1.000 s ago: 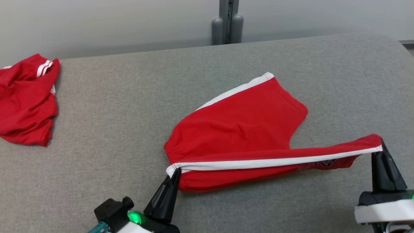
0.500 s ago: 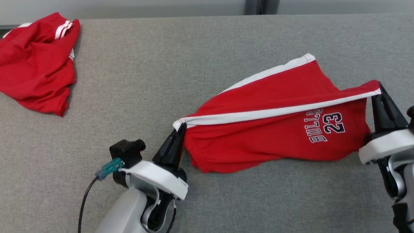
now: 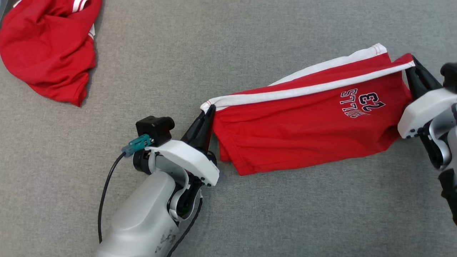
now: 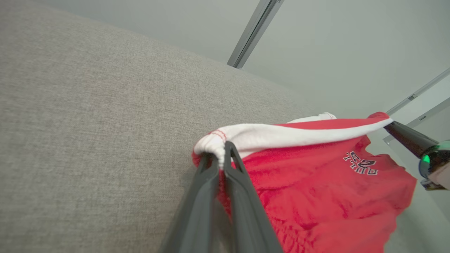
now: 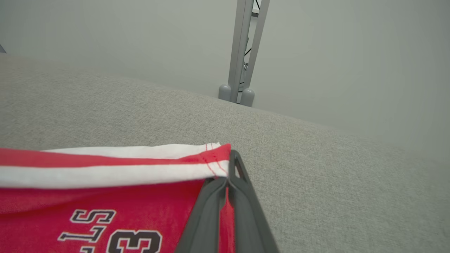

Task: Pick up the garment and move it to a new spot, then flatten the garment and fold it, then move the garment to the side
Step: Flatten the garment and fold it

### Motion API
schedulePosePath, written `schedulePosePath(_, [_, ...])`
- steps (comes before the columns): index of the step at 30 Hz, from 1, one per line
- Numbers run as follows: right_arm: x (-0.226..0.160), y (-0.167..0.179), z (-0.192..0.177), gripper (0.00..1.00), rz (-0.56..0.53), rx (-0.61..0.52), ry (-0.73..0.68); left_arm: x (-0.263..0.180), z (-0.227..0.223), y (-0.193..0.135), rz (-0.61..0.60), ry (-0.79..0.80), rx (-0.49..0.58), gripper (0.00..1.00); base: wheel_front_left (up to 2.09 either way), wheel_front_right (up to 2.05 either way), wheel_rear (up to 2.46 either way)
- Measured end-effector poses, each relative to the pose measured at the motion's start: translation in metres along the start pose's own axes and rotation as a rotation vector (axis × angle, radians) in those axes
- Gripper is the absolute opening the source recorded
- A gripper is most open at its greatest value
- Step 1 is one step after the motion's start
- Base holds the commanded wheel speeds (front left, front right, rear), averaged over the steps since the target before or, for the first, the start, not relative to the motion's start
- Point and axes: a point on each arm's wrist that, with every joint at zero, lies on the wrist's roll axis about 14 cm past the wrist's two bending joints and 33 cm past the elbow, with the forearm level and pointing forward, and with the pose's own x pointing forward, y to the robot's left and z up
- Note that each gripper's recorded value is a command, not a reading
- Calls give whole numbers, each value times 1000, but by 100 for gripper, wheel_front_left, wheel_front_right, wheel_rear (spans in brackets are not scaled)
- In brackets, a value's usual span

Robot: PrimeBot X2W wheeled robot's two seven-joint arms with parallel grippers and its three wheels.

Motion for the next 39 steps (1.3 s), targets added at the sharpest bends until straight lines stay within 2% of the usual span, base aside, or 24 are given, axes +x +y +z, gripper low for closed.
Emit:
schedulePosePath(7, [21,8,-5,0,41,-14,62,5,-1,0,14,8,11,0,0,0,0])
schedulePosePath(8, [22,7,-5,9,43,-19,73,5,-1,0,15,10,13,0,0,0,0])
schedulePosePath(9, [24,8,-6,33,45,-24,83,6,-1,-1,12,10,13,0,0,0,0])
schedulePosePath(10, [25,8,-6,49,47,-25,91,6,-1,-2,9,12,12,16,0,0,0])
schedulePosePath(11, [27,8,-6,95,48,-26,97,6,-2,-3,9,12,11,42,0,0,0])
schedulePosePath(12, [30,8,-5,100,50,-31,106,5,-3,-4,9,15,7,100,0,0,0])
schedulePosePath(25, [39,8,11,100,49,-6,62,-5,15,-9,-2,-66,64,100,0,0,0])
schedulePosePath(34, [21,-4,30,100,21,17,-12,-21,30,-9,1,-134,140,100,0,0,0])
schedulePosePath(39, [2,-12,26,100,-12,55,-9,-33,40,-10,3,-180,179,100,0,0,0])
